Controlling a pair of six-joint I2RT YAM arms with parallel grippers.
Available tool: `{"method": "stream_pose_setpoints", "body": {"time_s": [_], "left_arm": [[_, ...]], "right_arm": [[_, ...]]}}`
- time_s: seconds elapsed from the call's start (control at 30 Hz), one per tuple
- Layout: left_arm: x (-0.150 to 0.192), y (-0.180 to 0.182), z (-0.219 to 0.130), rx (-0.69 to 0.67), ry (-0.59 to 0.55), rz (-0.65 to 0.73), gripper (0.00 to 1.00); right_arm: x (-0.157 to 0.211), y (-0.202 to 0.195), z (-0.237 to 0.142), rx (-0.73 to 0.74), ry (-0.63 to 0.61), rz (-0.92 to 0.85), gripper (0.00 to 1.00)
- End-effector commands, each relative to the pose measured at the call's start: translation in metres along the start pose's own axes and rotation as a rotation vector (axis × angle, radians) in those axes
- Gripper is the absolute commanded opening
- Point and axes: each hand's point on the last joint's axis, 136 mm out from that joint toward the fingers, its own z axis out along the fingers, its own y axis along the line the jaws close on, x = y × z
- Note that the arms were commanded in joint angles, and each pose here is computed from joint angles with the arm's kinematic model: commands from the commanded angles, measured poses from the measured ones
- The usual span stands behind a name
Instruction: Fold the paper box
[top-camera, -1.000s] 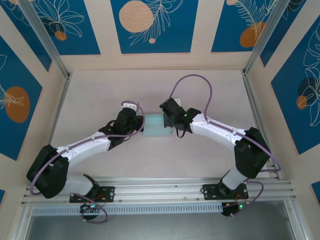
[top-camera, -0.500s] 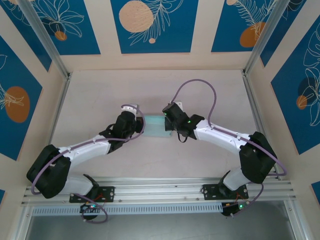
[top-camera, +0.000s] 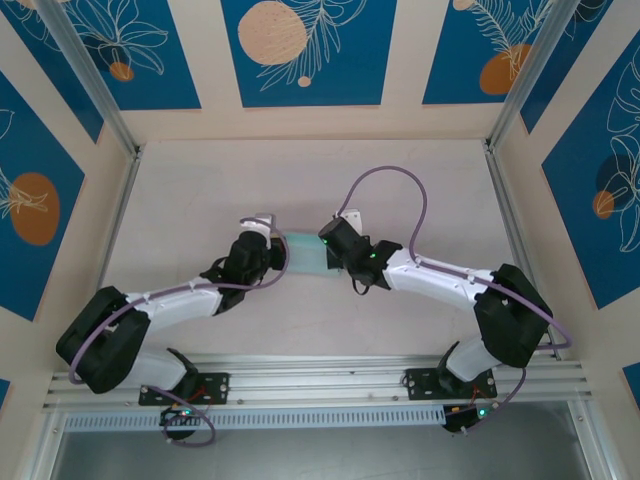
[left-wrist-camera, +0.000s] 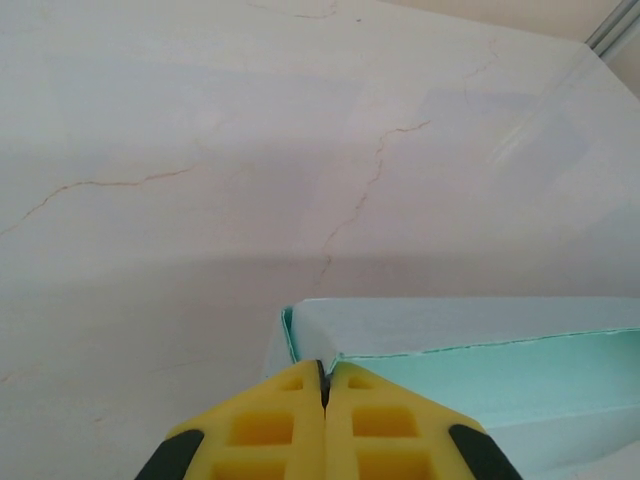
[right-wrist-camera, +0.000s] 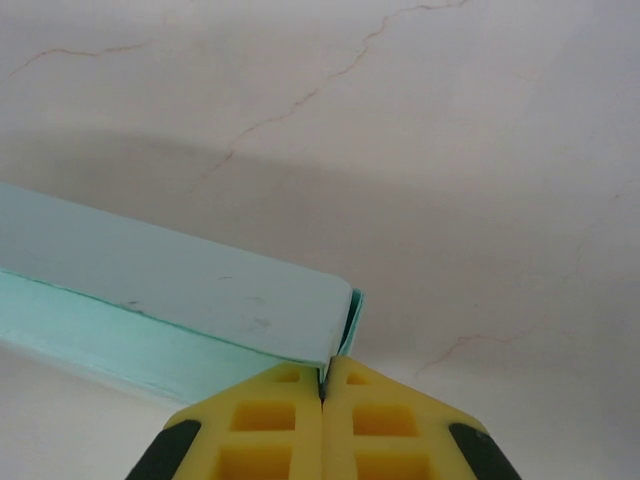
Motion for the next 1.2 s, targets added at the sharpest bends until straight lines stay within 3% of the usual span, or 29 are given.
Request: {"method": "stream_pose_setpoints", "body": {"time_s": [0.0, 0.1, 0.2, 0.47, 0.7, 0.97, 1.17], "left_arm": [[0.060, -0.003, 0.001, 0.054, 0.161, 0.044, 0.00], [0.063, -0.003, 0.002, 0.072, 0.150, 0.048, 0.02], [0.060, -0.007, -0.002, 0.102, 0.131, 0.043, 0.14], [0.032, -0.016, -0.030, 0.140, 0.065, 0.048, 0.65], [0.003, -0.004, -0.058, 0.051, 0.018, 0.015, 0.90], [-0.024, 0.012, -0.052, -0.078, 0.048, 0.020, 0.98], [-0.024, 0.023, -0.026, -0.109, 0.091, -0.014, 0.93]], "right_arm": [[0.030, 0.021, 0.010, -0.079, 0.031, -0.059, 0.00], [0.027, 0.020, 0.013, -0.079, -0.029, -0.078, 0.00], [0.023, 0.018, 0.013, -0.063, -0.074, -0.087, 0.00], [0.017, 0.015, 0.013, -0.030, -0.128, -0.097, 0.00], [0.021, 0.016, 0.017, -0.029, -0.125, -0.111, 0.00], [0.020, 0.018, 0.016, -0.030, -0.128, -0.114, 0.00], [0.021, 0.020, 0.016, -0.033, -0.127, -0.119, 0.00]]}}
